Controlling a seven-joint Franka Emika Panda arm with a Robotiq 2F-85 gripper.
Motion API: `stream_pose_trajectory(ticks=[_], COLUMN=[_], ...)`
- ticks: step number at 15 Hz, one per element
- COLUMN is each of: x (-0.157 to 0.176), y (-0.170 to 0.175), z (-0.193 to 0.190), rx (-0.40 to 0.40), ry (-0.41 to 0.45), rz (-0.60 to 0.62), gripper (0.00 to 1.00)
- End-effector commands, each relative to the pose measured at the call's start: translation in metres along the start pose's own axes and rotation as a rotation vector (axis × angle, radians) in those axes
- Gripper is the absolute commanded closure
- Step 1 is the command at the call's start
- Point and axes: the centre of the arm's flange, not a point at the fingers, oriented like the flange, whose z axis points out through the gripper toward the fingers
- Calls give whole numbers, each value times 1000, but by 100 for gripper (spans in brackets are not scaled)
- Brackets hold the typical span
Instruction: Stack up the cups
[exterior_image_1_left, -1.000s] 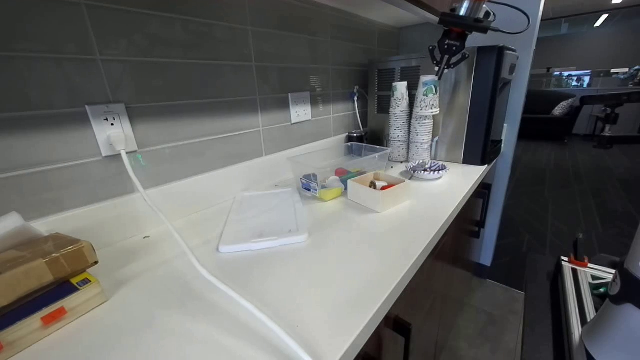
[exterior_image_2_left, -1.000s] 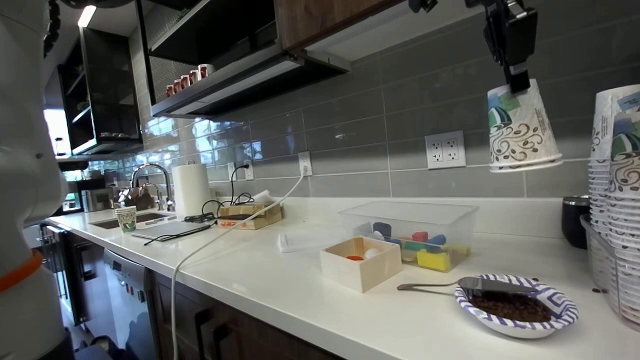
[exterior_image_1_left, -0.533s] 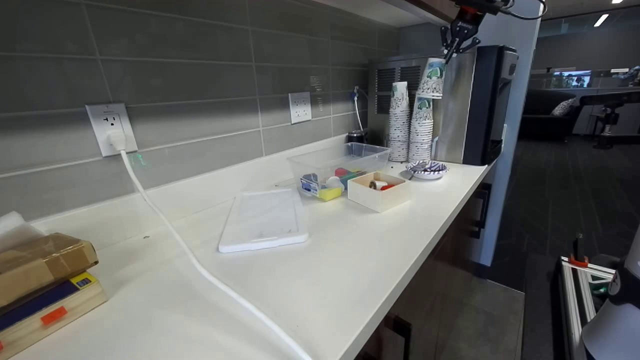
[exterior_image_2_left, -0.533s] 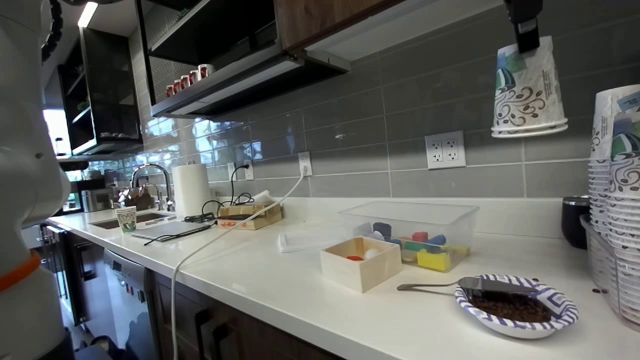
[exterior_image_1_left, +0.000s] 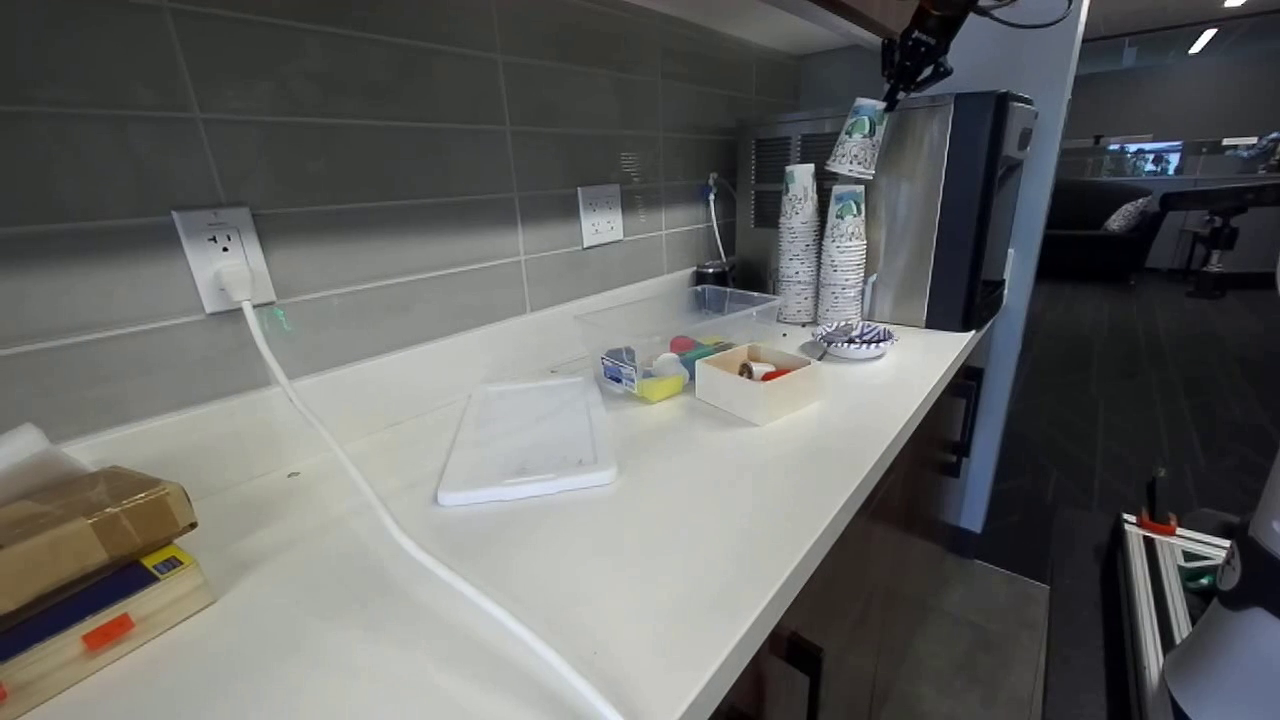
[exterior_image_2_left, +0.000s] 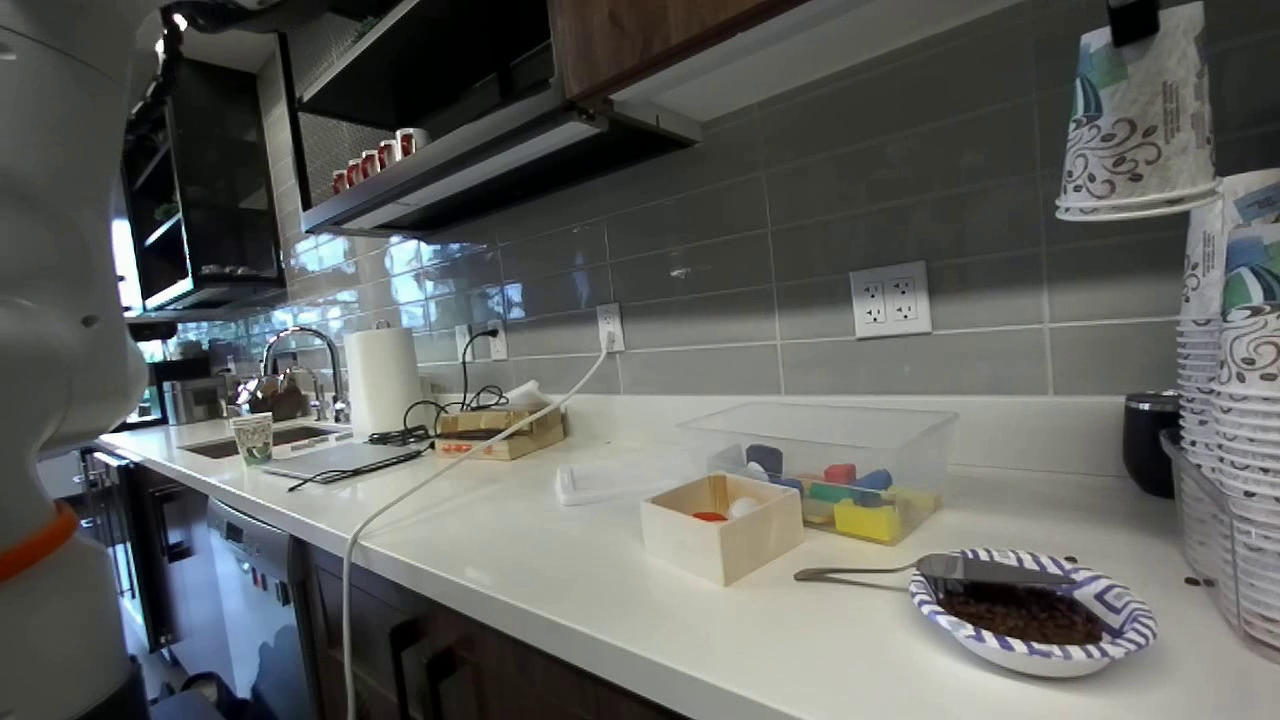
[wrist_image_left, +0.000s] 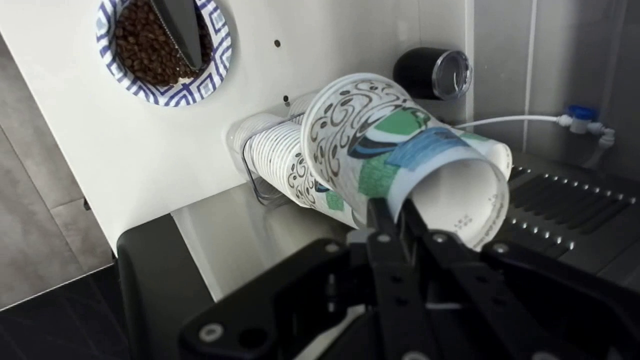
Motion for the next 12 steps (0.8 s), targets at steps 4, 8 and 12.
stream_pose_trajectory(ticks=[4, 8, 12], x=[33, 38, 39], y=[-33, -44, -55], z=[20, 27, 34], rx=[24, 43, 33], ry=[65, 104, 114], rz=[199, 259, 294], gripper=[98, 98, 98])
